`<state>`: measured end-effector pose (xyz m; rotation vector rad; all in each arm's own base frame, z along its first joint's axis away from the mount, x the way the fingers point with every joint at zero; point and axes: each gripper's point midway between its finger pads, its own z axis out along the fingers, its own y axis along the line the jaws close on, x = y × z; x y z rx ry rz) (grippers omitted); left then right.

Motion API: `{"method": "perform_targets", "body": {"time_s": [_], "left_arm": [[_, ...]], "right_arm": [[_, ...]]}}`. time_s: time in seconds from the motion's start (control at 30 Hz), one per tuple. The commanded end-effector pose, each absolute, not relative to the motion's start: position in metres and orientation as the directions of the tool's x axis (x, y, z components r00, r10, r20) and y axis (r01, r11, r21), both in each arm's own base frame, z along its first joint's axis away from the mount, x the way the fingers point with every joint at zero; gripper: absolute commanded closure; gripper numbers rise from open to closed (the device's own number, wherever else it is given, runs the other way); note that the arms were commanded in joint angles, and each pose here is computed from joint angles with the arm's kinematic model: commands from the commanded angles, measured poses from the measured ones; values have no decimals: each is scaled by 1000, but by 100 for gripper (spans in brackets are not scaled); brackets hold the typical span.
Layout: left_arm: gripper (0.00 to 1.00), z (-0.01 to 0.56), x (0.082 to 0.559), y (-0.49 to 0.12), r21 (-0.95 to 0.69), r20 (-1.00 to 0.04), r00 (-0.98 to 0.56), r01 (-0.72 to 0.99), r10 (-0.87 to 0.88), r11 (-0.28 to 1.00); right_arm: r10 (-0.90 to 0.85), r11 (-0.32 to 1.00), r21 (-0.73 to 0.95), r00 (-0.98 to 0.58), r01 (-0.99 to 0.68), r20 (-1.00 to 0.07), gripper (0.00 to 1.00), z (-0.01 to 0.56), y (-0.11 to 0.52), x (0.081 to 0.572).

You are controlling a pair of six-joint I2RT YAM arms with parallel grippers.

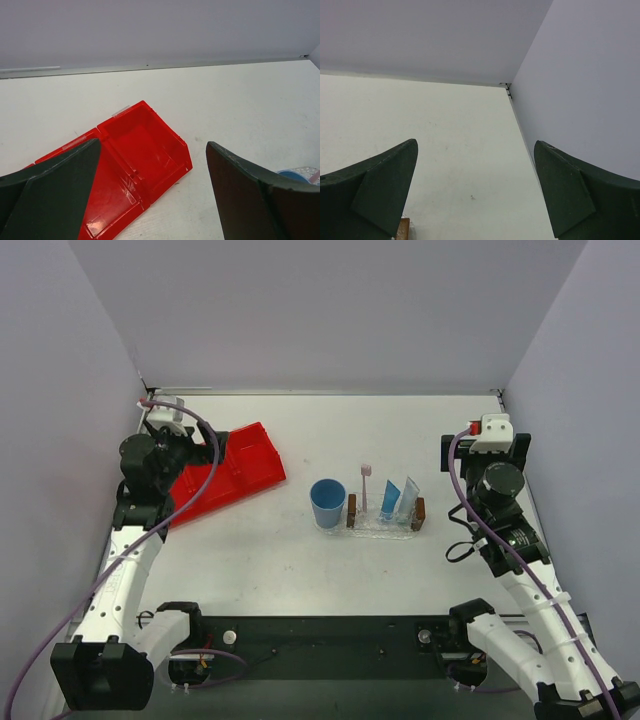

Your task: Prepare toiletry sets of a toothbrush and toothpaste on the tray

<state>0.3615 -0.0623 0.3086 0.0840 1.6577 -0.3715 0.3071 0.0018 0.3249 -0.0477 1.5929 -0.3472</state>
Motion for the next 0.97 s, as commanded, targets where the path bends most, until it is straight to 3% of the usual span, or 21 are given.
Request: {"method": "perform_targets", "body": {"time_s": [0.0,0.93], "left_arm": [[2,329,362,-50,-159,-987,-31,237,-156,959],[3,327,357,-48,-143,-990,-25,233,-141,962]], "right_arm": [[-233,945,-228,-4,235,-972,6,343,-7,303],[-212,950,-210,-17,229,-977,9,339,-11,302]]}}
